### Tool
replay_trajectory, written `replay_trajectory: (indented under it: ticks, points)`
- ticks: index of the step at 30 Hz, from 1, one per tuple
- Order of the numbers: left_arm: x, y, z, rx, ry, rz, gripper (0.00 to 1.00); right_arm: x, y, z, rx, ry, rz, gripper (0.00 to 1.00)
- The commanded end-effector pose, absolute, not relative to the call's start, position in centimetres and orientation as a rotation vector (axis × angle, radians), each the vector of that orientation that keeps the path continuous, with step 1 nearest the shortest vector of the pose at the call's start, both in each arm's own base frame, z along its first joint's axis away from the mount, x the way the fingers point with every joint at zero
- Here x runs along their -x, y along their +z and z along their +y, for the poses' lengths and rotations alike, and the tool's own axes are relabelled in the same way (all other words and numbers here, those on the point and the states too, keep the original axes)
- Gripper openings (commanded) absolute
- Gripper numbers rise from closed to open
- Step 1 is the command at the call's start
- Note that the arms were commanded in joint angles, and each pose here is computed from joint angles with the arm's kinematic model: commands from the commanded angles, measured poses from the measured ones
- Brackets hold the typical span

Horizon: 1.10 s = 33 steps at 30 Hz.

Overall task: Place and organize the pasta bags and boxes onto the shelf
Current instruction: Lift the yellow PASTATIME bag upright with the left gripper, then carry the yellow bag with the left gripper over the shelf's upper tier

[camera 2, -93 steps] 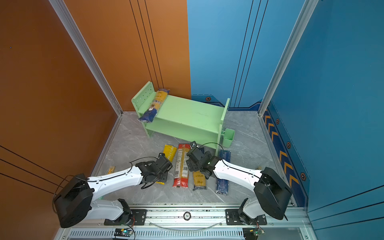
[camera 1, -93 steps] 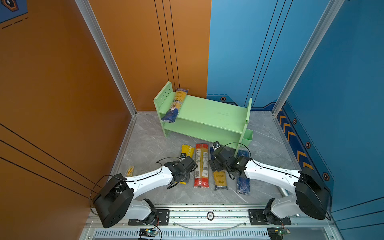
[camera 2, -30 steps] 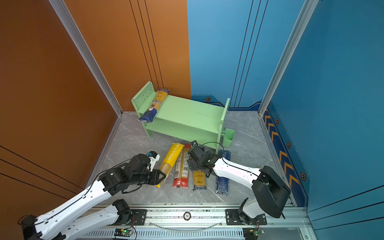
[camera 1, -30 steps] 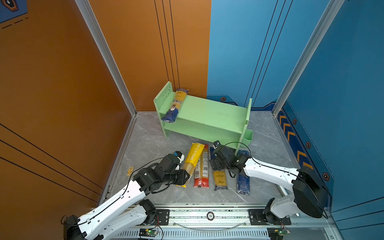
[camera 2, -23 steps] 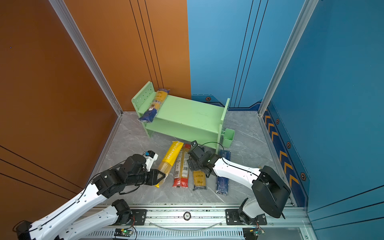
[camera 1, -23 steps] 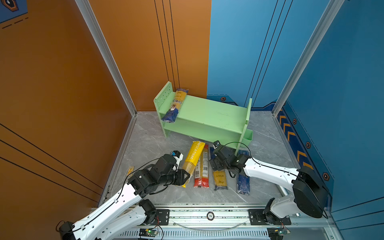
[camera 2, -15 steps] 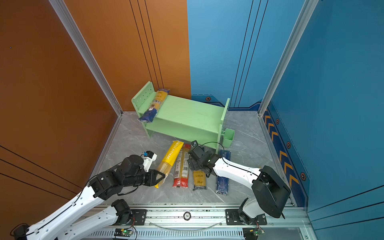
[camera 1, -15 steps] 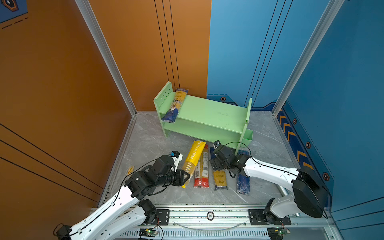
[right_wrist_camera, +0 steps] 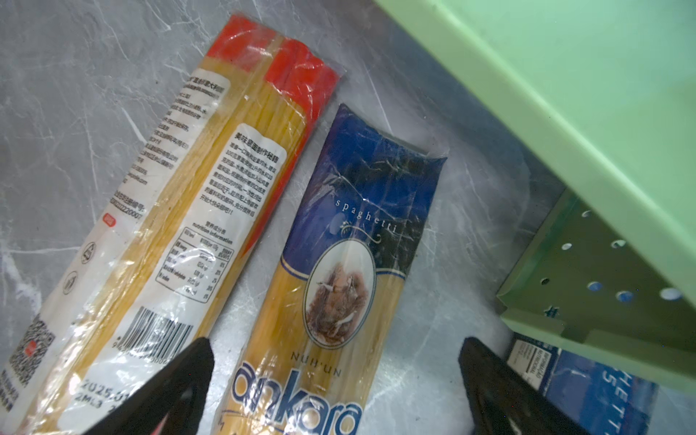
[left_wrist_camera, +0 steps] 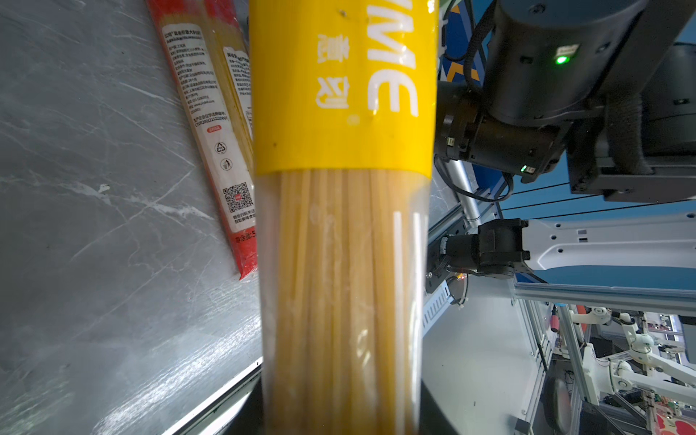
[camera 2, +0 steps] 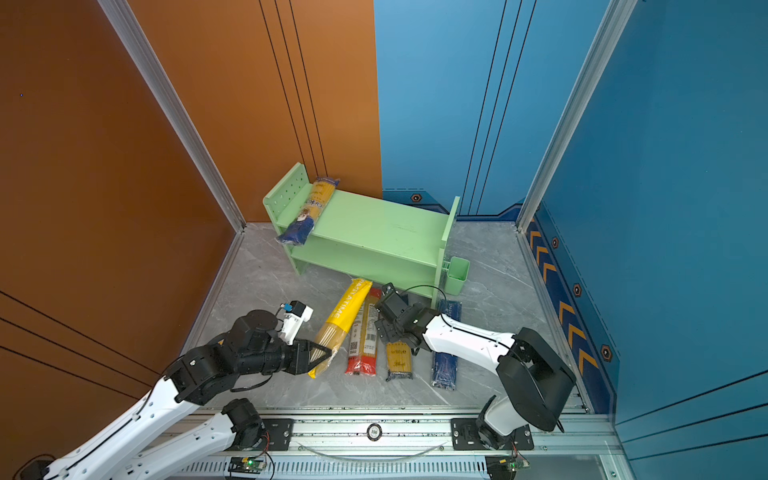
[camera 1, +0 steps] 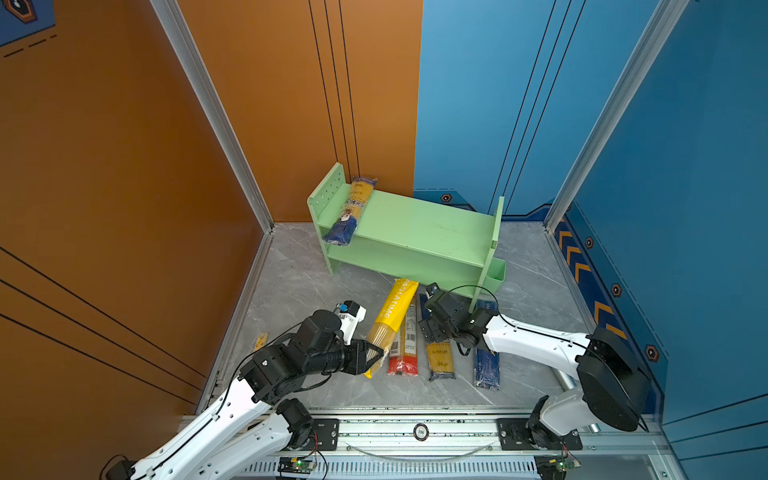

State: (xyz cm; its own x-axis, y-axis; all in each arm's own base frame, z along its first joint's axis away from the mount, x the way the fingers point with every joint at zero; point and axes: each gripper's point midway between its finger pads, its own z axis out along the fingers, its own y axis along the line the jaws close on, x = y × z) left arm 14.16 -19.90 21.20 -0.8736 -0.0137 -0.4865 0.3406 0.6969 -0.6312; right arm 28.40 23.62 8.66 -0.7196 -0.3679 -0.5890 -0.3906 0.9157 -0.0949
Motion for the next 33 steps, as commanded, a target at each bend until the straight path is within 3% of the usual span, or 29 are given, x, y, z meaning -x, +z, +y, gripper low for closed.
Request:
replay_trajectory:
  ticks: [1, 18, 33]
  points:
    - [-15.0, 28.8, -21.5, -0.327, -1.211, 2.150, 0.00, -28.1, 8.0, 23.5, 0.537, 0.051, 2.467, 1.00]
    - [-14.6, 33.1, -22.6, -0.398, -1.324, 2.032, 0.00, -27.9, 7.8, 23.1, 0.536, 0.041, 2.472, 1.00]
    - [-14.7, 40.2, -22.9, -0.470, -1.380, 1.860, 0.00, -27.6, 8.0, 22.8, 0.532, 0.046, 2.468, 1.00]
